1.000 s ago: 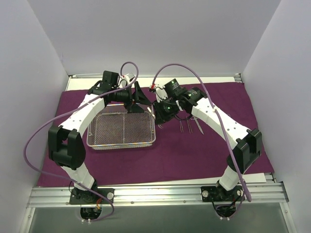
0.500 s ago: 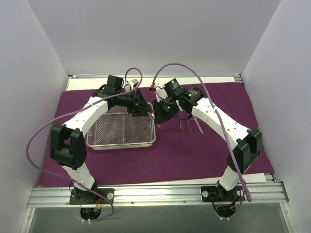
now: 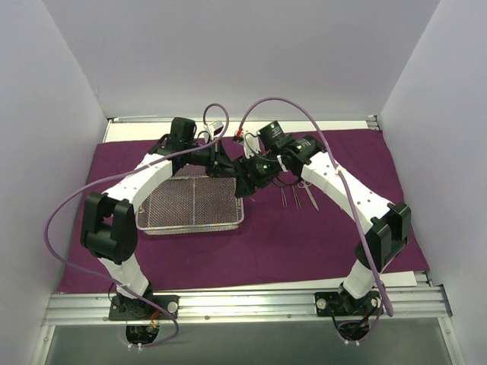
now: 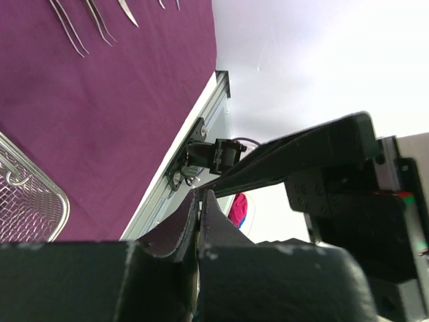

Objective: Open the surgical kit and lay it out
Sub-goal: Adjust the medical item in the surgical kit.

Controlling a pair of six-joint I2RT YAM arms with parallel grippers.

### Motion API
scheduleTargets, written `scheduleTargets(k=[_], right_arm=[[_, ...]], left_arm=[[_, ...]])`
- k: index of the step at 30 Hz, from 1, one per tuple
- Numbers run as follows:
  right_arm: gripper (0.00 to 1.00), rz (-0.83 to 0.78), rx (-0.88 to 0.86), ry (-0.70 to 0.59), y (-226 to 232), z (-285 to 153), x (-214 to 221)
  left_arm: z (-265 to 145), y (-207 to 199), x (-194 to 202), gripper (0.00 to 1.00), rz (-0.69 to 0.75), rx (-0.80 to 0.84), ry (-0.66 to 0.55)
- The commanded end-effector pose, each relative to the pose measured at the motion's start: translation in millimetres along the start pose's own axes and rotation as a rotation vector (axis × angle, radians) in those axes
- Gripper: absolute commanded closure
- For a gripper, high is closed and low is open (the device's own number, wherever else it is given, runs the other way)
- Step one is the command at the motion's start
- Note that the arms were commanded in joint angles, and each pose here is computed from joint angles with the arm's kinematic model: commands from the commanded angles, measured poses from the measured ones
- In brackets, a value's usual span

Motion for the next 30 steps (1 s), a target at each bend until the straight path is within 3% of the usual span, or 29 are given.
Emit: scheduleTargets(k=[1,5,19,22,24,26,27,28,29,30], right_arm=[[0.47,0.009,-0.168,-0.036,11,-20,-2],[0.46,0.051,-0.233,-0.056,5,-26,-3],[0.64,0.117,-0.423,-0.073,22,-25,2],[0.74,0.126,-0.431,-0.070,23,-24,3],[0.90,0.130,-0.433,-0.071,23,-23,2],[1.00,0.134,-0.419,-0.074,21,-22,1],[1.00,0.137,-0.410,-0.072,20,-22,2],[1.00,0.138,-0.399,-0.073,20,-23,2],[1.00,0.143,-0.352,-0.075,14,-21,2],[1.00,0.149,-0.320,-0.073,9,-20,4]], left_arm=[[-2,-13,5,0.98,0.137,0.099,0.032],[-7,-23,16,0.98,0.200,0.153,0.048],[-17,-53,25,0.98,0.349,0.321,0.038],[-19,-56,25,0.98,0.356,0.337,0.036],[-19,-58,26,0.98,0.360,0.348,0.041],[-18,-57,26,0.98,0.355,0.350,0.050],[-18,-57,24,0.96,0.352,0.346,0.046],[-19,-52,20,0.86,0.334,0.333,0.033],[-19,-47,17,0.58,0.289,0.309,0.022],[-20,-43,10,0.47,0.282,0.285,-0.023]])
Point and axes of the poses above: each gripper's point midway between its finger pads, its own z axis out along the fingers, its own y axis along the line the jaws close on, x = y × z, the point moved 3 cm from there along -z, back along the fingers, and after that the axes turned 2 degrees about -z, right-handed, at the moved point
